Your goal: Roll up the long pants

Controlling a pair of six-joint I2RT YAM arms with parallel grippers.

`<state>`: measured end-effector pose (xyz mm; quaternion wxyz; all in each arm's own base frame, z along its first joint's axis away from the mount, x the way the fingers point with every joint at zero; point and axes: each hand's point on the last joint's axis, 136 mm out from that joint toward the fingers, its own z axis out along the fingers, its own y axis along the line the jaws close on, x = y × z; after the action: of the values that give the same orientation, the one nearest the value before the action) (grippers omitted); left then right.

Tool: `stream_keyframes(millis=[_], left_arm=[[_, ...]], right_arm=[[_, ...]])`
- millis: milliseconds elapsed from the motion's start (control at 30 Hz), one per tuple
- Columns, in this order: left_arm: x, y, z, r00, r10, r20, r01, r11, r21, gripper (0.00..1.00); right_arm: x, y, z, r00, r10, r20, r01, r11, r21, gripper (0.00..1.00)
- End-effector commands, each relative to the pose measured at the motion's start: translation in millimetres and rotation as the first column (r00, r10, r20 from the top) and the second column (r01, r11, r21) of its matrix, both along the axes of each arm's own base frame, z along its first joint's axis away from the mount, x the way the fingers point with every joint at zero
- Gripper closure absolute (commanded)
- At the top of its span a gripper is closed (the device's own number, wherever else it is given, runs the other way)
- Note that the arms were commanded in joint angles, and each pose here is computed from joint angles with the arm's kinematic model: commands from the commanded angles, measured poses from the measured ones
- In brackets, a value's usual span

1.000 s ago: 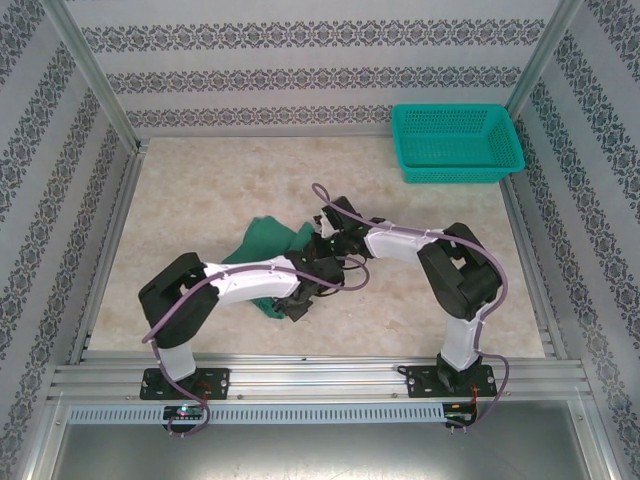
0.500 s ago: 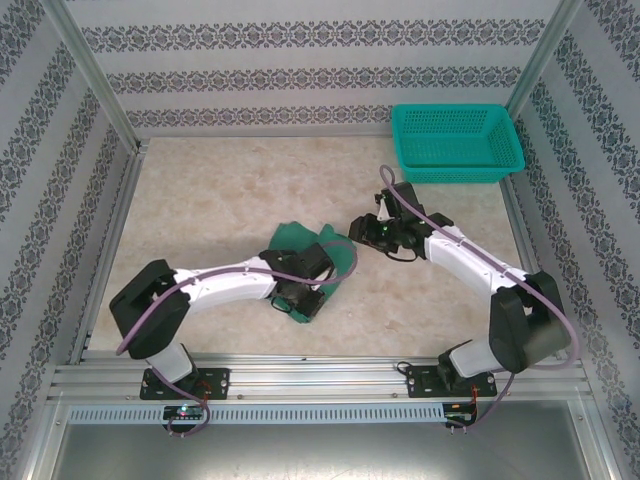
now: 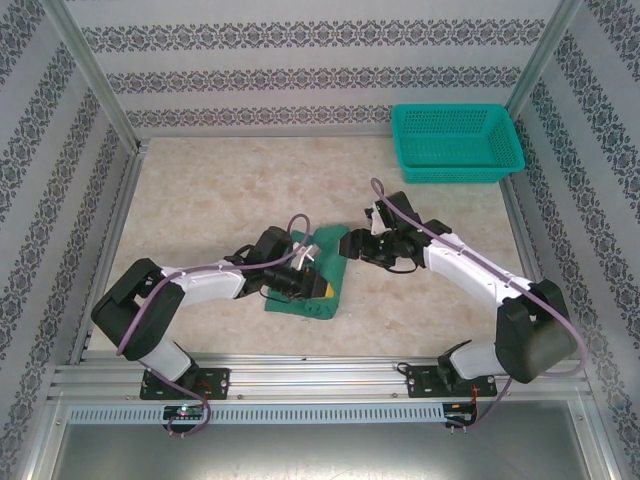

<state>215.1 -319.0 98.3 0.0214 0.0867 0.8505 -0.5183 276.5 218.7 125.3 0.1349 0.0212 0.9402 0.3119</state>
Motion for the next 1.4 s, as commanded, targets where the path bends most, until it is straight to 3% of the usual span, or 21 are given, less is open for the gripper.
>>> stream_keyframes(millis=[0,233,400,667,833,867,900,933,967,1033,1133,1267,1367], left_arm=[[2,-12,53,0.999,-0.046,-0.010,0.043,0.976,-0.212,1.00],[-16,-2,39,0.997,-0.073,-0.034,0.064,0.976,-0.209,1.00],[-25,9,18,0.998,-0.031,-0.063,0.017,0.977,-0.214,1.00],[-35,18,39,1.000,-0.001,-0.002,0.000,0.932,-0.361,1.00],[-40,25,42,0.999,-0.001,0.036,0.014,0.933,-0.360,1.00],[-40,28,38,1.000,0.005,0.031,0.006,0.940,-0.340,1.00],[-39,31,30,1.000,0.009,0.029,0.001,0.952,-0.305,1.00],[-42,34,23,1.000,-0.005,0.021,0.011,0.963,-0.269,1.00],[-42,39,12,1.000,-0.008,0.008,0.010,0.980,-0.200,1.00],[-41,51,-1,0.999,-0.018,0.037,0.020,0.998,-0.053,1.00],[-21,70,-3,0.991,0.022,0.133,-0.043,0.987,0.157,0.95],[26,92,19,0.946,0.086,0.312,-0.200,0.913,0.355,0.74],[48,102,30,0.902,0.067,0.426,-0.274,0.852,0.447,0.67]], right_arm=[[-9,6,2,0.999,0.046,0.003,-0.046,0.999,0.003,0.29],[7,34,-4,0.995,0.097,-0.003,-0.097,0.995,0.040,0.28],[10,53,-14,0.990,0.140,-0.021,-0.139,0.989,0.043,0.28],[1,70,-56,0.970,0.211,-0.124,-0.205,0.977,0.061,0.29],[1,82,-75,0.953,0.257,-0.158,-0.246,0.965,0.090,0.30],[3,83,-79,0.952,0.257,-0.165,-0.245,0.965,0.089,0.31],[4,85,-82,0.950,0.264,-0.167,-0.249,0.963,0.103,0.50],[5,86,-84,0.949,0.266,-0.170,-0.248,0.962,0.117,0.91],[8,79,-89,0.954,0.235,-0.188,-0.220,0.971,0.097,1.00],[11,63,-95,0.965,0.179,-0.193,-0.167,0.983,0.079,1.00],[11,33,-101,0.979,0.084,-0.186,-0.080,0.996,0.028,1.00],[-2,3,-109,0.979,0.000,-0.204,-0.018,0.996,-0.087,1.00],[-14,-18,-115,0.974,-0.094,-0.205,0.059,0.984,-0.169,1.00]])
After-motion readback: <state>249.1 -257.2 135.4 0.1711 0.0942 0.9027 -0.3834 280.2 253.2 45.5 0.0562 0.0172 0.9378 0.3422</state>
